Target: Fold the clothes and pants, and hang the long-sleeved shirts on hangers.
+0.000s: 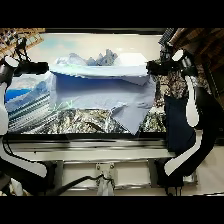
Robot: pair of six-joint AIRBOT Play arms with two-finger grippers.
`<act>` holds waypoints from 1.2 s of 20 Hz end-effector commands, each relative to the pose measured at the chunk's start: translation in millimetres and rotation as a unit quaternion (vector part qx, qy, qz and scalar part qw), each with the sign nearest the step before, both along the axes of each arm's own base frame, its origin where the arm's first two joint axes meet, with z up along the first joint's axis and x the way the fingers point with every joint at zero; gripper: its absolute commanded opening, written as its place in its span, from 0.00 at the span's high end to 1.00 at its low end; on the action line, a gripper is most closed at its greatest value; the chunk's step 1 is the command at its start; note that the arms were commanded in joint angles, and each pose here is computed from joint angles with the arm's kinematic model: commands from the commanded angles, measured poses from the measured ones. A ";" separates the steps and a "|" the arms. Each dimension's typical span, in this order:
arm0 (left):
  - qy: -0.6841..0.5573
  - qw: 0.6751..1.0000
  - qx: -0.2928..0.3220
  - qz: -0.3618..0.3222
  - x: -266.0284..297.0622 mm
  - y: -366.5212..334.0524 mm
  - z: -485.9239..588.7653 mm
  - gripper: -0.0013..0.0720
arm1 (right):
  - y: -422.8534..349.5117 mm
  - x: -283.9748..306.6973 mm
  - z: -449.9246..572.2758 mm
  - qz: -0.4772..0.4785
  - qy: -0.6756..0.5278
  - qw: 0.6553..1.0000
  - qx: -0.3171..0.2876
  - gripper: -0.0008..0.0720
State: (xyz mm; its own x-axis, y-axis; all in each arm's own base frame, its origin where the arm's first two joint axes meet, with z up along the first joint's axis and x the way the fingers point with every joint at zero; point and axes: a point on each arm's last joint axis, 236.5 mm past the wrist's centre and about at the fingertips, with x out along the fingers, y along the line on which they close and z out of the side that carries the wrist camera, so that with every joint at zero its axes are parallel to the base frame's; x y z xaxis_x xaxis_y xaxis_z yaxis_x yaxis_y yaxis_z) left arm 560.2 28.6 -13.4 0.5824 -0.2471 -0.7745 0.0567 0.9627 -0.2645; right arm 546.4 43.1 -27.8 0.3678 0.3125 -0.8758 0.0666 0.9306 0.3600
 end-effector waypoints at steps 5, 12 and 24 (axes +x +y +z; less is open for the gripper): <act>0.130 0.989 -0.038 -0.061 -51.9 -30.0 -43.3 0.71 | -7.9 -26.8 -10.9 0.022 0.055 0.998 -0.025 0.36; 0.186 0.980 -0.067 -0.028 -92.9 -11.7 -7.5 0.70 | -3.5 -73.9 21.4 0.022 0.097 0.995 -0.018 0.55; 0.145 0.979 -0.125 0.073 -222.9 -44.1 -6.8 0.35 | -1.1 -245.3 -54.0 -0.160 0.108 0.980 0.053 0.46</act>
State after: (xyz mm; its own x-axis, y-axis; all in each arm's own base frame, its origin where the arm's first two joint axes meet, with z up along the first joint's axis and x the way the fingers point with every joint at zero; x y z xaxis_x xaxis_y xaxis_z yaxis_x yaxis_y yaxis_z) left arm 363.3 -6.2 1.1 0.3852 -0.3728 -0.8442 -0.1408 0.8803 -0.4530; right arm 322.4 38.0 -58.6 0.2610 0.2874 -0.9216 0.3855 0.8442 0.3724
